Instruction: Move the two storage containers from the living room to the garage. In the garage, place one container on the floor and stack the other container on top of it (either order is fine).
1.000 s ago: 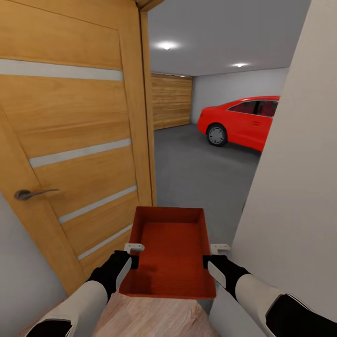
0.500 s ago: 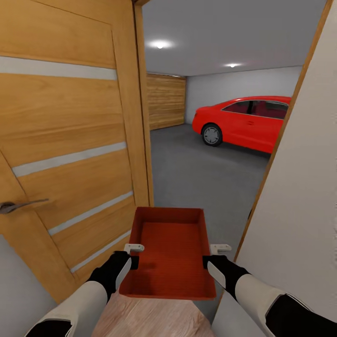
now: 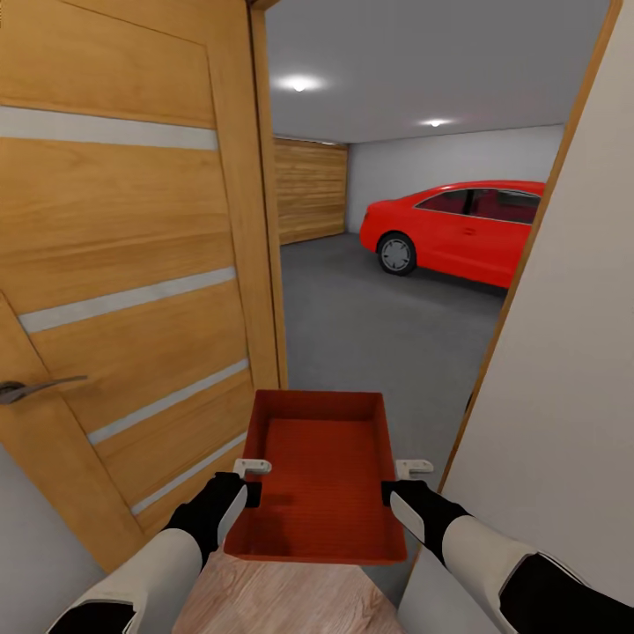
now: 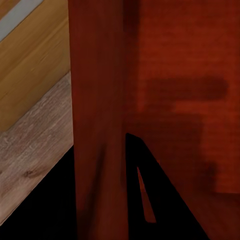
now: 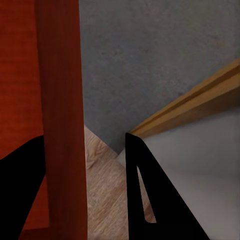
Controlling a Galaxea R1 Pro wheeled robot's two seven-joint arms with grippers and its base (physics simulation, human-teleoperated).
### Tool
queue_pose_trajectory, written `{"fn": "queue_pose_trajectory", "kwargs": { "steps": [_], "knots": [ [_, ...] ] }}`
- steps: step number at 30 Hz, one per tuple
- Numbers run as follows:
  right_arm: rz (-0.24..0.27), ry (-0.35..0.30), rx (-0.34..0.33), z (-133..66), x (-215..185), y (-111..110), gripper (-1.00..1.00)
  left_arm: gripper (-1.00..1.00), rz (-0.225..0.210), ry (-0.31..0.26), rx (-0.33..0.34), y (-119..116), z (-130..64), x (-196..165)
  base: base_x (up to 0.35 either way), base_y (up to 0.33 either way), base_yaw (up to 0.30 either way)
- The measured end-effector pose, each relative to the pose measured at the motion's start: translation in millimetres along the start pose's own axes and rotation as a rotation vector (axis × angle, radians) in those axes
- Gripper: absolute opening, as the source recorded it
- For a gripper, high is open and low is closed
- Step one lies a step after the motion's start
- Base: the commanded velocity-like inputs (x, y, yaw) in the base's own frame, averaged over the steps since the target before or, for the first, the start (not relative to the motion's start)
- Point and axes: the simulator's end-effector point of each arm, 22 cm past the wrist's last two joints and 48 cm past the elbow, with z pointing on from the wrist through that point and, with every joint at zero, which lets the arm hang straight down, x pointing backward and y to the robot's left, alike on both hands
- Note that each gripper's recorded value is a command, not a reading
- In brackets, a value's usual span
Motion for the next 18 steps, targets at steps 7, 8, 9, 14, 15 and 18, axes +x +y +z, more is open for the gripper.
{"fn": "queue_pose_trajectory", "kwargs": {
  "steps": [7,8,9,14,15,18],
  "knots": [
    [0.001,-0.002,-0.001,-0.2,-0.8,-0.2,-1.0,-1.0,0.001,-0.003,-0.001,-0.1,-0.5,-1.1,0.07,0.159,0.0],
    [0.002,-0.005,-0.001,-0.2,-1.6,-0.1,-1.0,-1.0,0.001,-0.005,-0.001,0.0,-0.8,-2.2,0.085,0.174,0.0],
    [0.004,-0.007,-0.002,-0.3,-2.3,0.0,-1.0,-1.0,0.001,-0.007,-0.001,0.2,-1.1,-3.2,0.086,0.166,0.0],
    [0.004,-0.007,-0.002,-0.2,-2.2,-0.1,-1.0,-1.0,0.002,-0.007,-0.002,0.1,-1.1,-3.2,0.086,0.155,0.0],
    [0.004,-0.007,-0.002,-0.3,-2.2,-0.1,-1.0,-1.0,0.002,-0.007,-0.001,0.1,-1.1,-3.1,0.086,0.144,0.0],
    [0.004,-0.007,-0.002,-0.3,-2.3,0.0,-1.0,-1.0,0.002,-0.008,-0.002,0.1,-1.1,-3.3,0.086,0.137,0.0]
  ]
}}
